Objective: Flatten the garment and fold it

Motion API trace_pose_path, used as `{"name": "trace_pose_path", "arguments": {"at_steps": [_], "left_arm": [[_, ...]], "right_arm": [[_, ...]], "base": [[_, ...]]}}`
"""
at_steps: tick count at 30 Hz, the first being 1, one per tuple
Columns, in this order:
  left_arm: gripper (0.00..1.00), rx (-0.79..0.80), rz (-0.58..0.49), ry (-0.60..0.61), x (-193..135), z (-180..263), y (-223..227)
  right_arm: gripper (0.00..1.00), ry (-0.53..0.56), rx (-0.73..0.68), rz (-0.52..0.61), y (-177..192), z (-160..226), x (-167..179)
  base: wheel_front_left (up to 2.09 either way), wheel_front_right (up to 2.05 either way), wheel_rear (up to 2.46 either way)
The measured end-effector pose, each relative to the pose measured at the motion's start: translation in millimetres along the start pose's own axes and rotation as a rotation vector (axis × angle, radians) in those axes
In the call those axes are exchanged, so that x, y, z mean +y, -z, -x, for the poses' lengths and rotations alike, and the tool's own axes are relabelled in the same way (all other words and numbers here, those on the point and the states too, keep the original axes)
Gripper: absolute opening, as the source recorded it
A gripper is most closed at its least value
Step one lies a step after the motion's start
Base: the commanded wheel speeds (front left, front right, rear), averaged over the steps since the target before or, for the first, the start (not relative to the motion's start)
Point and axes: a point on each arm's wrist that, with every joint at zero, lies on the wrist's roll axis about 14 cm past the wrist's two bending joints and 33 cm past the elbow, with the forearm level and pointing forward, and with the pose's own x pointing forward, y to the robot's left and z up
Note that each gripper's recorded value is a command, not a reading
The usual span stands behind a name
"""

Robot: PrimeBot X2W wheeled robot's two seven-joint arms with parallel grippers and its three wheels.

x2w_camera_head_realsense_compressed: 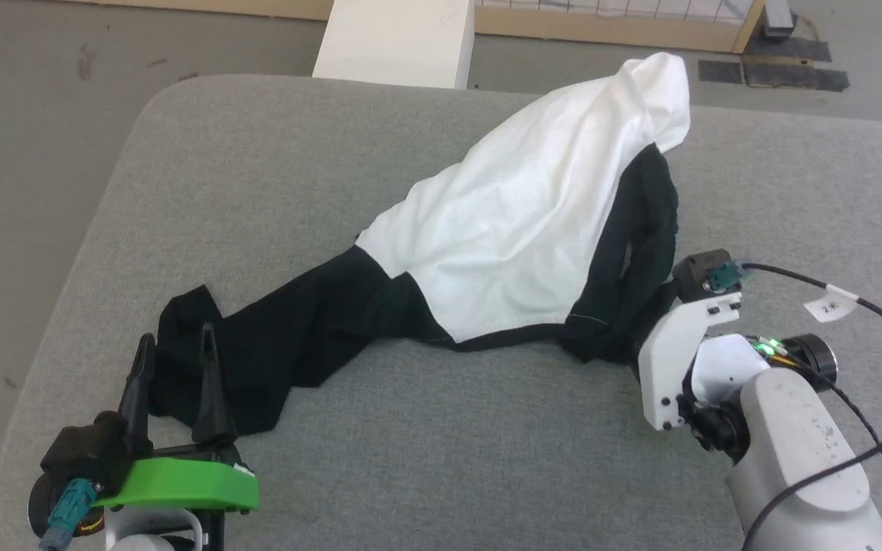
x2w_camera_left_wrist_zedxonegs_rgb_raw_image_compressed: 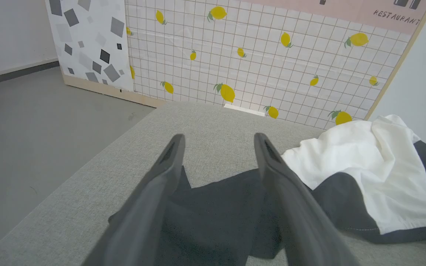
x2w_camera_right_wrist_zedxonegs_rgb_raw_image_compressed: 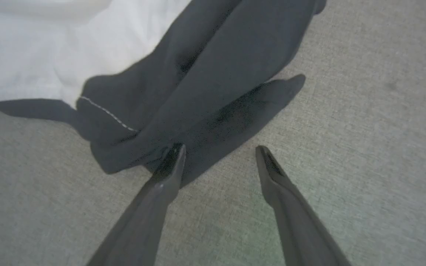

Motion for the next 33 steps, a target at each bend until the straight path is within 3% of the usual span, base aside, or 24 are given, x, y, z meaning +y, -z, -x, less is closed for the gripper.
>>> {"name": "trace_pose_path", "arguments": {"at_steps": [6, 7, 8, 9, 15, 19, 24, 27, 33], "left_arm": [[1.00, 0.025, -0.006, -0.008, 2.1, -1.1, 8.2], [1.00, 0.029, -0.006, -0.008, 2.0, -1.5, 9.6], [1.00, 0.032, -0.006, -0.007, 1.7, -1.8, 10.7], [1.00, 0.035, -0.006, -0.007, 1.2, -2.3, 11.8], [1.00, 0.039, 0.000, 0.010, -5.0, -5.3, 14.2], [1.00, 0.029, 0.006, 0.024, -10.4, -7.4, 11.8], [1.00, 0.013, 0.011, 0.052, -20.6, -12.0, 6.5], [1.00, 0.010, 0.014, 0.075, -27.8, -15.0, 5.7], [1.00, 0.034, 0.012, 0.090, -32.7, -18.6, 12.8]], "right_arm": [[1.00, -0.014, 0.040, 0.074, 3.0, -14.1, 9.1], [0.69, -0.017, 0.046, 0.078, 3.1, -16.0, 9.9], [0.20, -0.020, 0.047, 0.081, 2.5, -17.4, 10.7], [0.00, -0.025, 0.039, 0.084, 0.1, -18.5, 11.8], [0.00, -0.028, -0.001, 0.040, -6.6, -15.1, 9.4], [0.00, 0.049, -0.044, -0.029, -12.5, -0.3, -27.3], [0.00, 0.375, -0.025, -0.121, 6.3, 65.4, -170.5], [0.00, 0.553, 0.003, -0.172, 21.2, 109.1, -231.6], [0.00, 0.766, 0.023, -0.306, 48.1, 159.8, -293.6]], "base": [[0.00, 0.00, 0.00], [0.00, 0.00, 0.00], [0.00, 0.00, 0.00], [0.00, 0.00, 0.00], [0.00, 0.00, 0.00], [0.00, 0.00, 0.00], [0.00, 0.00, 0.00], [0.00, 0.00, 0.00], [0.00, 0.00, 0.00]]}}
